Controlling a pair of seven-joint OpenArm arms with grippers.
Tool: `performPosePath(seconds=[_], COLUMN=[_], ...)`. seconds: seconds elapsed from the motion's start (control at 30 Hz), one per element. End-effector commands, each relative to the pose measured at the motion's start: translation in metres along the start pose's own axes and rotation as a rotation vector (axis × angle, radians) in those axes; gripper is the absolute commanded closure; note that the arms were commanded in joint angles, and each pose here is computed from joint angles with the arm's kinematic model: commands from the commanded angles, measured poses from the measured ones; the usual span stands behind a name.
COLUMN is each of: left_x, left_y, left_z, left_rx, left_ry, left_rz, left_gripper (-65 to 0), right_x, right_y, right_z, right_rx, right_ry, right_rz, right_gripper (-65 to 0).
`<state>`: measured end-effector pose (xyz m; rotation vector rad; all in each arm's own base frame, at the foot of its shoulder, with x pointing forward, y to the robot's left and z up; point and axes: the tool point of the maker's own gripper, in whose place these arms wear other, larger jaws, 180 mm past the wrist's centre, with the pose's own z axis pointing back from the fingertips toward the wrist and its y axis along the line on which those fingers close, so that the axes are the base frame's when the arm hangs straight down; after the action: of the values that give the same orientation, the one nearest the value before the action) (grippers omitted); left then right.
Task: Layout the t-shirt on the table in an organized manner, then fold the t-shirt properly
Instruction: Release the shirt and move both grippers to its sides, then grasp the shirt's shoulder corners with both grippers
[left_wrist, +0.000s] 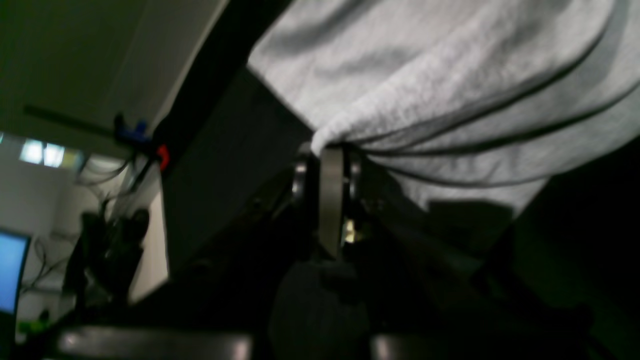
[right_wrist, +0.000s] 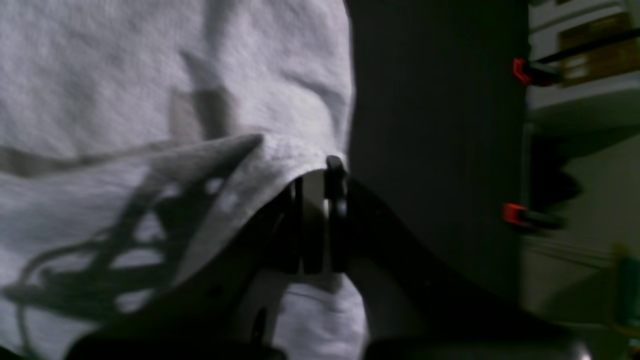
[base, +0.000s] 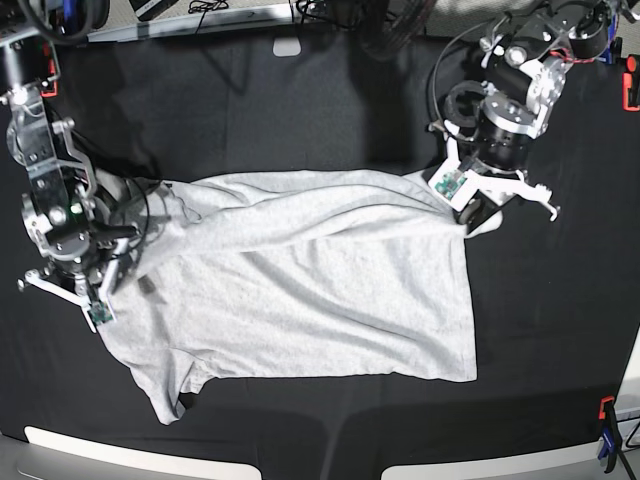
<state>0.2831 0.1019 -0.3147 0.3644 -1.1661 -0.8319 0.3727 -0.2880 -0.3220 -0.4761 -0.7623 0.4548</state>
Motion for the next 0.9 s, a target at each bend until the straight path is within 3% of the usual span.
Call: performPosePath(seconds=[0.0, 0.2, 0.43, 0.47, 0.53, 0.6, 0.67, 0.77, 0.87], left_x=[0.008, -0.029, -0.060, -0.062, -0.065, -0.067, -0.069, -0.074, -0.075], left_y=[0.009, 0.021, 0.022, 0.021, 0.018, 0.018, 0.019, 0.028, 0.037], left_z=[-0.003, -0.034, -0.053, -0.054, -0.054, -0.054, -0.055, -0.057, -0.058], left_rx=[0.018, 0.047, 0.057, 0.054, 0.045, 0.045, 0.049, 0.070, 0.089], left_ry=[-0.041, 0.059, 0.146, 0.152, 0.162, 0.169, 0.183, 0.232, 0.271], left_rz=[-0.014, -0.062, -0.088, -0.085, -0.070, -0.072, -0.074, -0.074, -0.069], left_gripper=[0.0, 0.0, 0.0, 0.0, 0.0, -11.2, -18.5, -18.8, -18.8], right_x=[0.020, 0.027, 0.024, 0.024, 0.026, 0.028, 0.030, 0.026, 0.027], right_y=[-0.016, -0.011, -0.032, -0.035, -0.040, -0.047, -0.059, -0.081, -0.082], right_z=[0.001, -0.022, -0.043, -0.045, -0.047, -0.046, -0.045, -0.040, -0.038], right_rx=[-0.032, -0.013, -0.045, -0.049, -0.057, -0.084, -0.141, -0.248, -0.246], right_ry=[-0.058, -0.039, 0.009, 0.014, 0.016, 0.015, 0.017, 0.058, 0.078], right_rz=[-0.016, -0.100, -0.148, -0.153, -0.160, -0.142, -0.120, -0.118, -0.104], right_gripper=[0.0, 0.0, 0.0, -4.0, -20.3, -31.7, -34.5, -34.4, -34.2])
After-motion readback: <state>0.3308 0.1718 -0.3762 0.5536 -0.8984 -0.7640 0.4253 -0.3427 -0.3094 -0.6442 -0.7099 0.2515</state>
